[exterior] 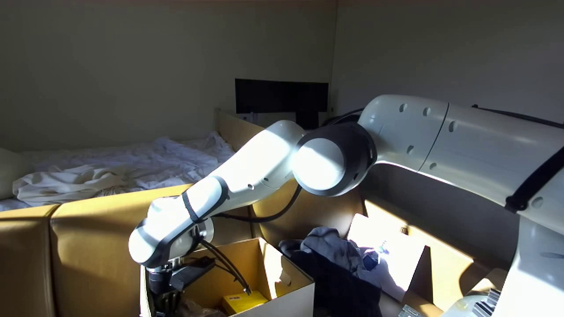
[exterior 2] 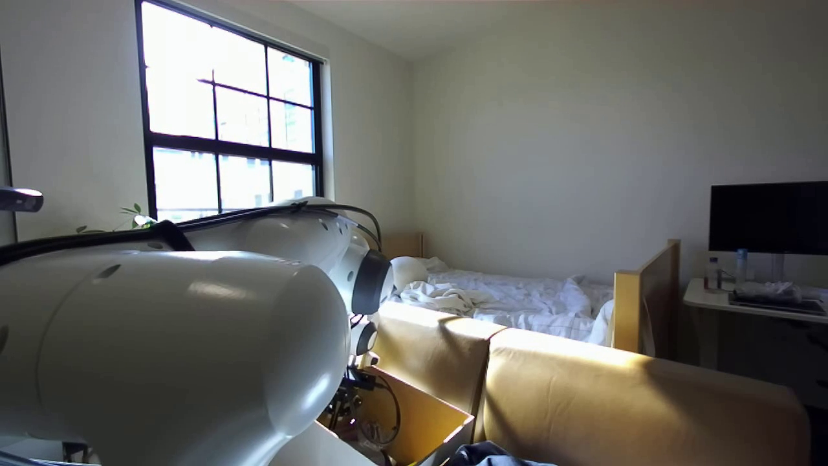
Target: Remove the black hood and the plastic bag, and put them on the couch
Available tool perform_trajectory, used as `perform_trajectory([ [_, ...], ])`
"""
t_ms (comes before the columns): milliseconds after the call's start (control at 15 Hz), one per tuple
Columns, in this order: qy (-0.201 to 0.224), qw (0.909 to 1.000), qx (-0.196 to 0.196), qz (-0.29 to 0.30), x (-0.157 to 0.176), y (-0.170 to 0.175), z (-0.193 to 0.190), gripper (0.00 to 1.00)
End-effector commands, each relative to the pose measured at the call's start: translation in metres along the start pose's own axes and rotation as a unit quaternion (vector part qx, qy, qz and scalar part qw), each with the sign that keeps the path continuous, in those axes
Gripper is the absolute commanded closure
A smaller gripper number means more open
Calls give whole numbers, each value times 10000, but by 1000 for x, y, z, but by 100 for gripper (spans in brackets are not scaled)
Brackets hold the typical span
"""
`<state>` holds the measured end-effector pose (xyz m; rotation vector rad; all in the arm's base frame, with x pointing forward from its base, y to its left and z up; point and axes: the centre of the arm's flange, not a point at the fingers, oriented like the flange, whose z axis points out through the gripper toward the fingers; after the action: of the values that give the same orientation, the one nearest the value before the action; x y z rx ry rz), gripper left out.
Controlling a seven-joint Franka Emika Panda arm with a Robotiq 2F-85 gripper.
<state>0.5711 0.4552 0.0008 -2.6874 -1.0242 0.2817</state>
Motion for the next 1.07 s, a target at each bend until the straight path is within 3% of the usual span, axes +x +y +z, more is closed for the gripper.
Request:
perform_trajectory([
  [0, 3, 9995, -124, -275, -24, -33, -22, 93],
  [133, 40, 9991, -37, -428, -21, -37, -18, 96],
  [200, 31, 9990, 26, -455, -19, -38, -16, 69],
  [267, 8, 9985, 71, -549, -16, -39, -12, 71],
  [400, -141, 9974, 210, -680, -10, -38, -3, 65],
  [1000, -830, 9877, 787, -1062, 5, -42, 32, 8],
])
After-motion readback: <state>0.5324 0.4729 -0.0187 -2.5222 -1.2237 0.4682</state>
